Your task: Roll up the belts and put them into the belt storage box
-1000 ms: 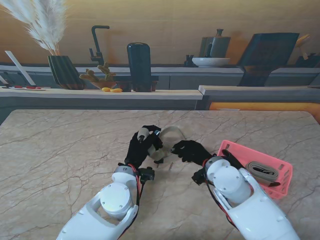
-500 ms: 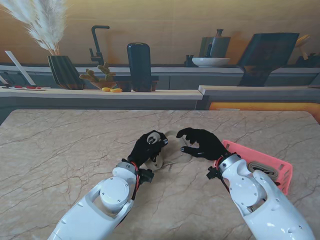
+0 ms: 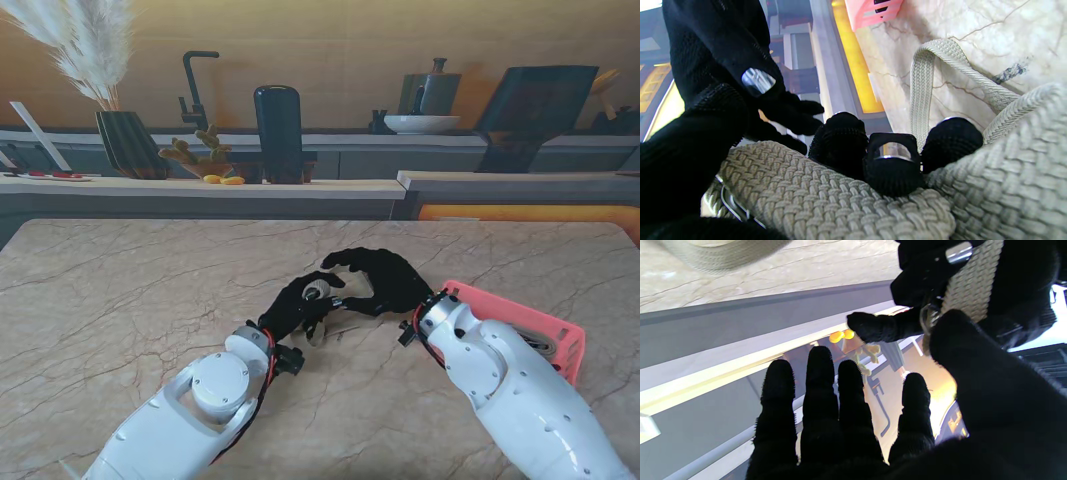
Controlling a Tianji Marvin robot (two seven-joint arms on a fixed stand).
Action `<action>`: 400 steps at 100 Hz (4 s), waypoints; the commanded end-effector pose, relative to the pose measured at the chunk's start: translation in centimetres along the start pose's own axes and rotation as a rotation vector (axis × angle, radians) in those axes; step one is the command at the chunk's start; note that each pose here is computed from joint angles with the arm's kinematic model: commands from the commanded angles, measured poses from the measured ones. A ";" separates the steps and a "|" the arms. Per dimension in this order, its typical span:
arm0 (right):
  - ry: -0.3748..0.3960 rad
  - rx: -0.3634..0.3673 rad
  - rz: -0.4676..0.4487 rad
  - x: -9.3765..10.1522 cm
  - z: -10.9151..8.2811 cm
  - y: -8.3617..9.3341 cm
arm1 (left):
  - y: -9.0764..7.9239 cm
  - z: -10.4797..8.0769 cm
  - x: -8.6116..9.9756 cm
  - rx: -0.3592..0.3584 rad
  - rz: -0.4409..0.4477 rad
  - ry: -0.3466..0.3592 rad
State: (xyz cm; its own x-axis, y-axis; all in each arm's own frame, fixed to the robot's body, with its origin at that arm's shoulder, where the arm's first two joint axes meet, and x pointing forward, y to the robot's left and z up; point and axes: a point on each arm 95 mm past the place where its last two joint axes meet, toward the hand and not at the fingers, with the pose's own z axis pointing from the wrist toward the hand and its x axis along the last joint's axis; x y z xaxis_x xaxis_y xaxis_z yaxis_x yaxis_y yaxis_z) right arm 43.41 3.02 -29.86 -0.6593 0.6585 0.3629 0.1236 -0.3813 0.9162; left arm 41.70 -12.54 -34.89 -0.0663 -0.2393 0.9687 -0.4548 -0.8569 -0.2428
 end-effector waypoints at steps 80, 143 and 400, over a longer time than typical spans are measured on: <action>0.121 0.049 0.145 2.0 3.9 -3.6 | 0.3 0.0 0.1 0.028 -0.010 0.017; 0.146 -0.018 0.173 2.6 4.3 -5.0 | 0.4 -0.3 0.4 0.051 -0.072 0.023; -0.008 0.036 0.023 2.6 2.6 1.2 | 0.2 -1.2 0.8 0.084 0.229 0.087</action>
State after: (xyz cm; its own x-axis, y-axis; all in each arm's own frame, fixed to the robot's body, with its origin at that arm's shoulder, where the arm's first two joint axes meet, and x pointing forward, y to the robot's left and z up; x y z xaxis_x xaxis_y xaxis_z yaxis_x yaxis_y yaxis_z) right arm 43.86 5.19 -27.02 -0.6461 0.6610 0.3816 0.1597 -0.3718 0.9145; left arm 40.51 -12.10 -34.37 -0.2267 -0.4034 0.8865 -0.3422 -0.8192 -0.4603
